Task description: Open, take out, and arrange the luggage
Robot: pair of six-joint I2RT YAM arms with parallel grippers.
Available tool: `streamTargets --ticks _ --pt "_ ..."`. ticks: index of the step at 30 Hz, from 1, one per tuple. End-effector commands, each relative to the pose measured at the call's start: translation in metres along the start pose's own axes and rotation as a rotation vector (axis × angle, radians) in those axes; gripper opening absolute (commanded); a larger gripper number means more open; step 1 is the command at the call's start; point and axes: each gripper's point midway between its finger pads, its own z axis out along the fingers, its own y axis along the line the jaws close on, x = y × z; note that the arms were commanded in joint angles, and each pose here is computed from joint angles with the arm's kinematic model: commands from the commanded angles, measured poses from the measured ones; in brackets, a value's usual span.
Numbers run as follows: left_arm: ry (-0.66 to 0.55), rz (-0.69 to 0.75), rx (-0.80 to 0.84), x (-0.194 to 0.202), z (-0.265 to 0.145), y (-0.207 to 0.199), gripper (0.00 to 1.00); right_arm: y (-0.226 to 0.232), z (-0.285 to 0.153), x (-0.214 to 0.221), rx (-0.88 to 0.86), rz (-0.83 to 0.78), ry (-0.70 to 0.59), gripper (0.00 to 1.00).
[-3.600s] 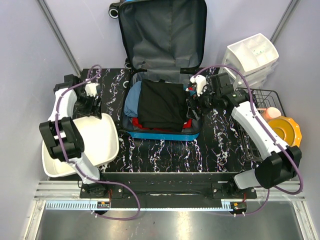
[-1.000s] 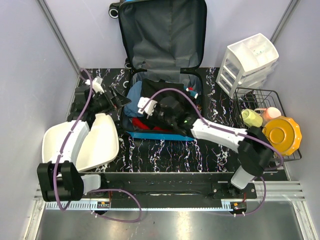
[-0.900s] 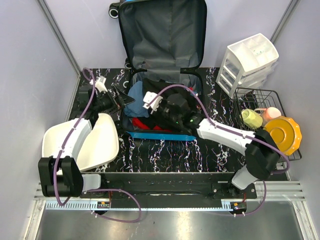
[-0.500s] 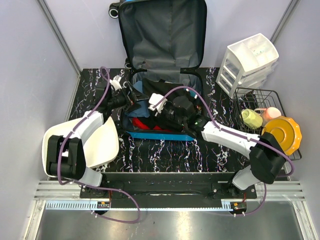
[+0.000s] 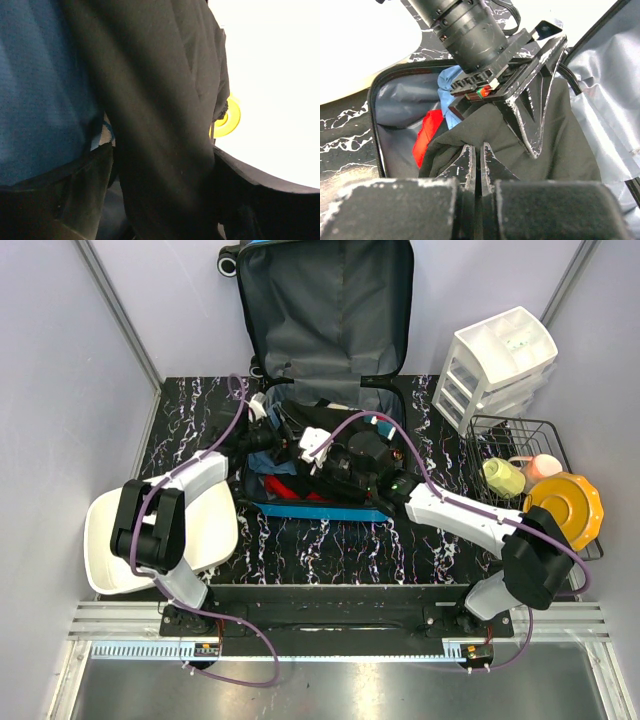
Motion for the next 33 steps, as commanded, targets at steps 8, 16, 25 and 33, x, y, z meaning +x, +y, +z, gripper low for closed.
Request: streamTargets --ticks 8,16,25,33 --pt "0.071 0.232 -0.078 0.005 -0.046 -0.017 0.0 -0.013 -0.021 -0.07 0.008 0.021 -0.191 0.59" --pt "0.039 0.281 -0.387 0.004 -0.165 0.073 0.0 -0.026 -0.039 -0.043 0.082 0.095 -0.053 0.94" --pt "0.063 0.361 -0.727 0.006 -0.289 0.16 0.0 -0.037 -0.048 -0.027 0.108 0.086 -0.016 0.98" --pt "0.136 0.44 -0.892 0.009 -0.377 0.214 0.0 -0.041 -0.046 -0.021 0.098 0.085 -0.001 0.99"
